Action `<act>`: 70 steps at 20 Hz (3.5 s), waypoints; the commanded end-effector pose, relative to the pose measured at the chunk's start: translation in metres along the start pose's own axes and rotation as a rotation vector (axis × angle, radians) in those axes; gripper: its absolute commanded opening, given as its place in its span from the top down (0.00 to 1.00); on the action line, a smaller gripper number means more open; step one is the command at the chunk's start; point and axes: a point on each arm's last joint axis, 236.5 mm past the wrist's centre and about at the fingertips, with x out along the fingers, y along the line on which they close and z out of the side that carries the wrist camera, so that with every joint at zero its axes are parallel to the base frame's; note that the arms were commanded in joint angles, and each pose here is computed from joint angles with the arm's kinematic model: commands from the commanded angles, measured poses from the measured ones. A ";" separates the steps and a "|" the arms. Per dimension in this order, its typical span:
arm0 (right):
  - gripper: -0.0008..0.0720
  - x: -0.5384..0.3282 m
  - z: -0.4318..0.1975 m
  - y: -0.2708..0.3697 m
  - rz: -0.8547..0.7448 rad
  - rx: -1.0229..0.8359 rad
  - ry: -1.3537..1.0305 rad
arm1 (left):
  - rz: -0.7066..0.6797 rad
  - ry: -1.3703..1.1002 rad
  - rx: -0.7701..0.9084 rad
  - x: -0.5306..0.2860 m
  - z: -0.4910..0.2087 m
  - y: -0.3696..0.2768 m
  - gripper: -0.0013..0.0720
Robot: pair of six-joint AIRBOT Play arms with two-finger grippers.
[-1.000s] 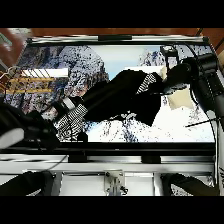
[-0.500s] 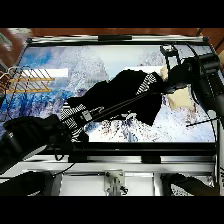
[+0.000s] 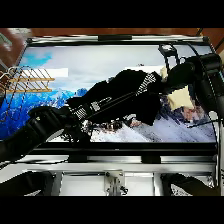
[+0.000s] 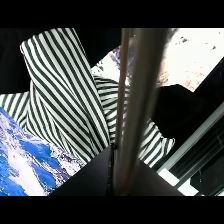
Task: Fold the shirts.
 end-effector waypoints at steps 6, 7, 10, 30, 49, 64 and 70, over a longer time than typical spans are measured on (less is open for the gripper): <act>0.87 -0.006 0.002 -0.002 -0.006 0.000 -0.020 | -0.011 0.037 0.025 0.003 -0.009 0.002 0.92; 0.87 -0.006 0.003 -0.002 -0.006 0.000 -0.024 | -0.014 0.035 0.033 0.003 -0.009 0.001 0.92; 0.87 -0.006 0.005 -0.002 -0.005 0.000 -0.030 | -0.024 0.027 0.044 0.001 -0.008 -0.001 0.92; 0.87 -0.006 0.003 -0.001 -0.001 -0.012 -0.022 | -0.060 -0.015 0.003 0.018 -0.001 -0.016 0.92; 0.87 -0.012 0.007 0.018 0.076 -0.099 -0.053 | -0.012 -0.008 0.122 0.044 0.020 -0.006 0.92; 0.87 -0.133 0.003 0.065 0.266 -0.253 -0.331 | -0.119 -0.311 0.190 0.003 0.106 -0.061 0.92; 0.87 -0.152 -0.024 0.079 0.332 -0.274 -0.289 | -0.173 -0.368 0.113 0.012 0.127 -0.074 0.92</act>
